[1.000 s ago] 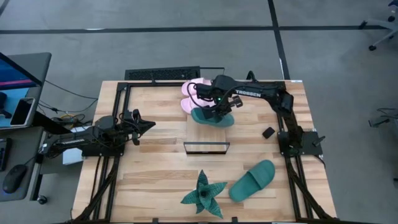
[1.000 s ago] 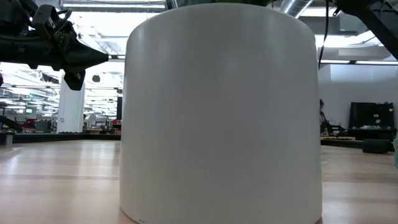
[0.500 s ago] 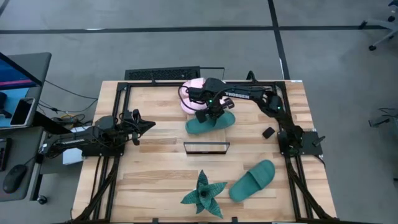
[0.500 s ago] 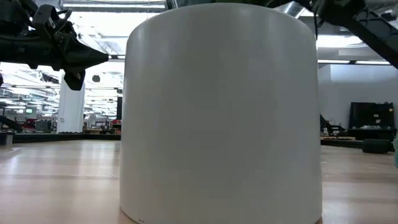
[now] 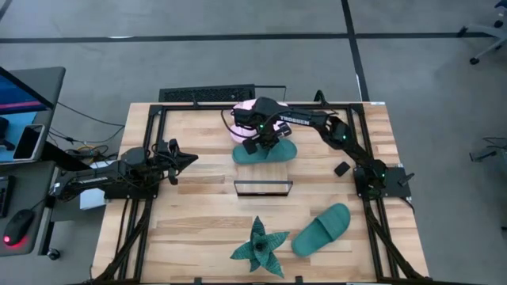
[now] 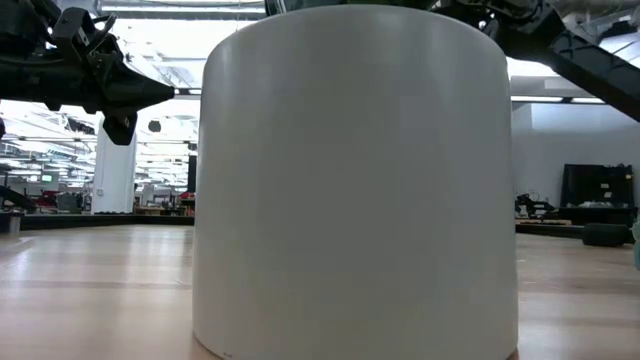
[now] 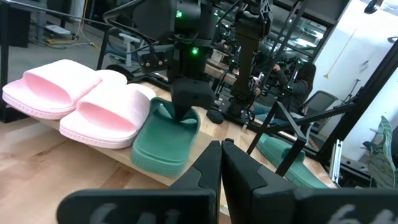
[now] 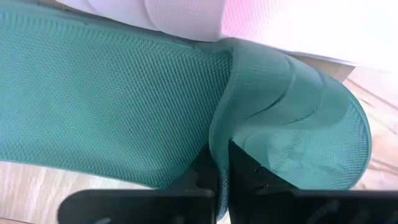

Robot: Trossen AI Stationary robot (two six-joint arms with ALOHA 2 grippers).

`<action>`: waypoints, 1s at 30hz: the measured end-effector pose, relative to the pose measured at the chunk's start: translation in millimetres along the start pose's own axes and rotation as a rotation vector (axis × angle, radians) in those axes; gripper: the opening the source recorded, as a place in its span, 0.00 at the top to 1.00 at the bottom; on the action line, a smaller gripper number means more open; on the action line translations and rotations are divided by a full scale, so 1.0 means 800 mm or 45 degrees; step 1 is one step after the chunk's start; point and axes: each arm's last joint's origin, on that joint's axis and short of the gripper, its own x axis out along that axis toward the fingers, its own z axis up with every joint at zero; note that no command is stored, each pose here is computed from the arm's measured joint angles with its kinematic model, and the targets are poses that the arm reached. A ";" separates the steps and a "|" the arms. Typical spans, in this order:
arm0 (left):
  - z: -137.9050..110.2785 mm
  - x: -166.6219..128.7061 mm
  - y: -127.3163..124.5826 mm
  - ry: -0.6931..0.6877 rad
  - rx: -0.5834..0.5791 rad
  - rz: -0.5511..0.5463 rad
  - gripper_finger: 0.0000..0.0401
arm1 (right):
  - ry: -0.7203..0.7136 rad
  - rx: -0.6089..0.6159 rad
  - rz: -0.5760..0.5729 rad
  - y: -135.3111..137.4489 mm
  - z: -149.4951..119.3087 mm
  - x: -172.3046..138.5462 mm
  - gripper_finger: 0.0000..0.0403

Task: Pick and place slides into the shelf
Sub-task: Put the top green slipper on the shelf

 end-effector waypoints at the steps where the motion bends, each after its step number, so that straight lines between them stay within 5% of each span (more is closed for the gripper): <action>1: 0.000 0.000 0.000 0.000 0.000 0.000 1.00 | -0.003 0.003 0.001 -0.001 0.001 0.000 1.00; 30: 0.000 0.000 0.000 0.000 0.000 0.001 1.00 | 0.001 0.014 0.045 -0.002 0.003 -0.003 0.41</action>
